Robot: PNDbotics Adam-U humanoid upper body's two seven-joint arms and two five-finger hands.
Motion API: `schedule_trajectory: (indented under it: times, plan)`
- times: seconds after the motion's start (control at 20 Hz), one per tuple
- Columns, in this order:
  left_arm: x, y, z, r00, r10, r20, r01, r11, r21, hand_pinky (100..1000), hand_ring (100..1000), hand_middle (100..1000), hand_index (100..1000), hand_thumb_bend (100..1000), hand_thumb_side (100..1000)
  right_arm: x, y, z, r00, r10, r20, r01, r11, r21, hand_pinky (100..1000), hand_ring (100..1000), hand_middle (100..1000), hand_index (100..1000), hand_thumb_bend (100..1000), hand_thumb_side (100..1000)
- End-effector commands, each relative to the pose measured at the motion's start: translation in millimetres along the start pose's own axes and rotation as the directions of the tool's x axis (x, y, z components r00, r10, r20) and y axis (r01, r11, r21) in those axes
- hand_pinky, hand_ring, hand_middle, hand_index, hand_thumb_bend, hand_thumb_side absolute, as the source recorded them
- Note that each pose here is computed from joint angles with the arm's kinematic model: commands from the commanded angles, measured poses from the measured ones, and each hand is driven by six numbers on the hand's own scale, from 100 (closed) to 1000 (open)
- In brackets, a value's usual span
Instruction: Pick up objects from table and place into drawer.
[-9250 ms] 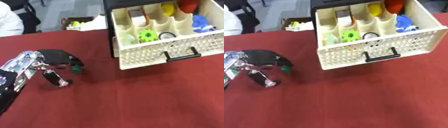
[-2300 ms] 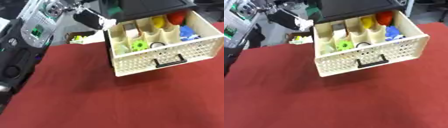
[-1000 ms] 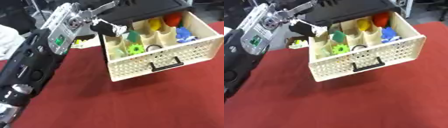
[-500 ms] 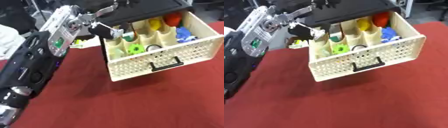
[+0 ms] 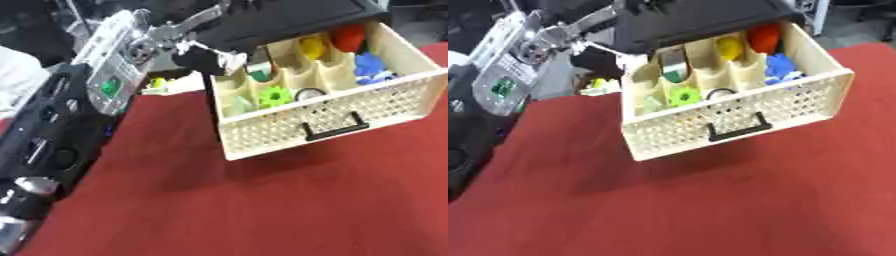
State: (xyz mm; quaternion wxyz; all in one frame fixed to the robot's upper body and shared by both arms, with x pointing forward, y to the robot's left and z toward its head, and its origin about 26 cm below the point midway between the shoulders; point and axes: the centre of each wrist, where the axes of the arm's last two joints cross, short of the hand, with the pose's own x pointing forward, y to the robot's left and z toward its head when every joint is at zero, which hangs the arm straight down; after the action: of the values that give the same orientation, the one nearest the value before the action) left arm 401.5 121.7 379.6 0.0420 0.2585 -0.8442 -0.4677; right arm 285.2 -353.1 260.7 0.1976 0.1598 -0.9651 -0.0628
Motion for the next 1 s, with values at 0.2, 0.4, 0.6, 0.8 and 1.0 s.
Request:
schedule_trajectory:
  times: [0.2,0.4,0.6,0.8,1.0]
  plan:
    - [24,54.9,29,0.979,0.203,-0.015,-0.184,0.914,0.36,631,713,700,915,100,624,11,-3.2,-4,0.998,0.047,0.049,-0.049,0.997,0.053,686,716,608,714,100,1000]
    - [36,70.1,58,0.935,0.355,0.017,-0.319,0.819,0.476,623,703,688,893,100,705,12,-6.7,1,0.995,0.076,0.065,-0.08,0.995,0.067,675,722,619,724,100,1000]
    - [45,76.4,87,0.877,0.48,0.037,-0.415,0.715,0.562,616,694,684,882,100,761,14,-9.9,5,0.991,0.102,0.092,-0.111,0.989,0.096,671,724,631,731,100,1000]
    - [46,74.3,113,0.822,0.568,0.045,-0.465,0.623,0.629,611,684,670,866,100,823,18,-15.7,11,0.979,0.152,0.136,-0.171,0.974,0.148,675,733,650,738,100,1000]
    - [37,60.8,138,0.779,0.625,0.046,-0.491,0.564,0.664,610,678,670,868,100,852,22,-23.1,21,0.958,0.214,0.19,-0.251,0.948,0.198,687,743,669,745,100,1000]
